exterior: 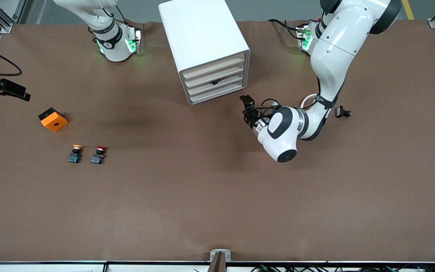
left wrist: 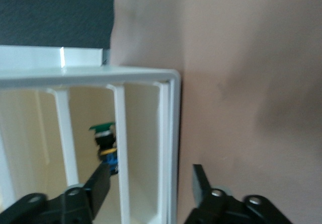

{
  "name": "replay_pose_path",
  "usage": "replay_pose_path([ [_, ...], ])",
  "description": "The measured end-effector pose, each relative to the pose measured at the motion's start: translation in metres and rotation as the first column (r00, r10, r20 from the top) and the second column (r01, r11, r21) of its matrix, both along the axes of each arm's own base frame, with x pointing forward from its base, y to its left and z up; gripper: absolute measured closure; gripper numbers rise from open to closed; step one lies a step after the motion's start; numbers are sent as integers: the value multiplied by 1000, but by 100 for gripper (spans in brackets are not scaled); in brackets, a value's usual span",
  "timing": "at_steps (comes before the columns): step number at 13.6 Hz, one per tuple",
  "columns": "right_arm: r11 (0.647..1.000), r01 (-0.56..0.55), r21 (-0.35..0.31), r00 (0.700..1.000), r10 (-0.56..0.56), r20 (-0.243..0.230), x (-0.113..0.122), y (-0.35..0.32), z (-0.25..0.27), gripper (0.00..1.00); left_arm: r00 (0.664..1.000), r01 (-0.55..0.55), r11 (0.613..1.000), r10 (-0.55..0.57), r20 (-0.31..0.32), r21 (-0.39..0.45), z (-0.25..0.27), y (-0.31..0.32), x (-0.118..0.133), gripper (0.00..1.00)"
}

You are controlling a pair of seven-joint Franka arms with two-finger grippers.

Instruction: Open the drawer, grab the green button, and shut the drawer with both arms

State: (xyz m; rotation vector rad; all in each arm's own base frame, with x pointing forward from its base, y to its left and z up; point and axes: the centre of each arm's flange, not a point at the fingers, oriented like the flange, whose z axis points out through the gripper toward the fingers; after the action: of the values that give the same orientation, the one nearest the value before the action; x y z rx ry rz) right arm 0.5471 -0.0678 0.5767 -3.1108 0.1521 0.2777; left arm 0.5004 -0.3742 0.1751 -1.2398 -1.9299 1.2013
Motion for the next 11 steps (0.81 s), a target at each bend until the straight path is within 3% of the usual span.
replay_pose_path([
  [2,1000,15,-1,1000,-15,-25,13,-16,-23,0,999,-3,1000,3,-41,-5,-10,-17,-14,29],
  [5,1000,-18,9,1000,18,-20,23,-40,-29,0,997,25,1000,-24,-73,6,-20,-40,-36,29],
  [8,1000,-13,7,1000,13,-13,24,-43,-25,0,994,46,999,-45,-99,9,-27,-56,-54,36],
  [11,995,95,-12,995,-95,-20,24,-37,-24,0,990,67,998,-65,-123,10,-36,-70,-72,43],
])
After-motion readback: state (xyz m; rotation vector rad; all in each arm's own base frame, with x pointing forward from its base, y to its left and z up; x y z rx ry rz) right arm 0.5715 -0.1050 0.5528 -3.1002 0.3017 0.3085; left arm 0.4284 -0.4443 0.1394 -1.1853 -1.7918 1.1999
